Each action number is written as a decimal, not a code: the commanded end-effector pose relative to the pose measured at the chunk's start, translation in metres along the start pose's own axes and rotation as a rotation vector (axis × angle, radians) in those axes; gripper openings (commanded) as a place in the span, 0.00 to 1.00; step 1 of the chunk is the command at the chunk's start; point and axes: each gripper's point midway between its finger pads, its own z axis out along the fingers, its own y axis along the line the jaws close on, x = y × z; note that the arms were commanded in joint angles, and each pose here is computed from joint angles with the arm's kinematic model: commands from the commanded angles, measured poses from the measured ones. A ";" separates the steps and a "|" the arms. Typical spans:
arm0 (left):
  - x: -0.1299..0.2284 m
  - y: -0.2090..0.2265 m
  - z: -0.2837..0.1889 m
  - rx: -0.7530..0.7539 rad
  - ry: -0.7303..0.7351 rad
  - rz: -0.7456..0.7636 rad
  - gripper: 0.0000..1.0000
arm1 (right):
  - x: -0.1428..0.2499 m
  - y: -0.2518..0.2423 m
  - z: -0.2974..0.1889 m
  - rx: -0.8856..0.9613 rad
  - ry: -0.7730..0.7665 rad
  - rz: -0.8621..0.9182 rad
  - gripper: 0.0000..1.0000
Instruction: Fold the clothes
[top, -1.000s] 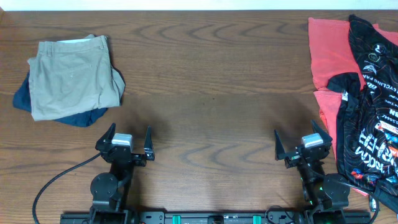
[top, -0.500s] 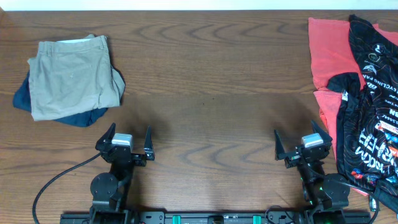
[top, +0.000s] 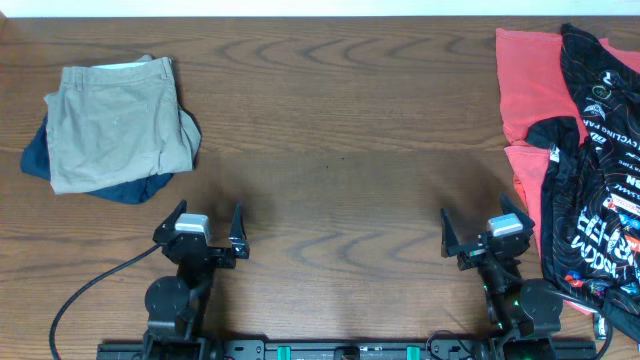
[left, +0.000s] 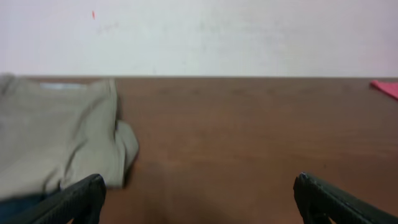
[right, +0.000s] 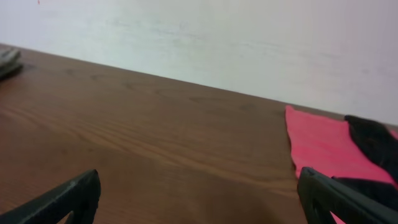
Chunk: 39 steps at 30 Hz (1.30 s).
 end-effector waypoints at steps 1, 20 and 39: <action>0.015 -0.002 -0.002 0.012 0.094 -0.050 0.98 | 0.004 0.003 0.001 -0.011 0.016 0.069 0.99; -0.002 -0.035 -0.041 0.113 0.649 -0.172 0.98 | 0.030 0.004 -0.012 0.000 0.652 0.242 0.99; -0.025 -0.049 -0.031 0.163 0.837 -0.225 0.98 | 0.073 -0.125 -0.025 0.841 0.948 0.334 0.96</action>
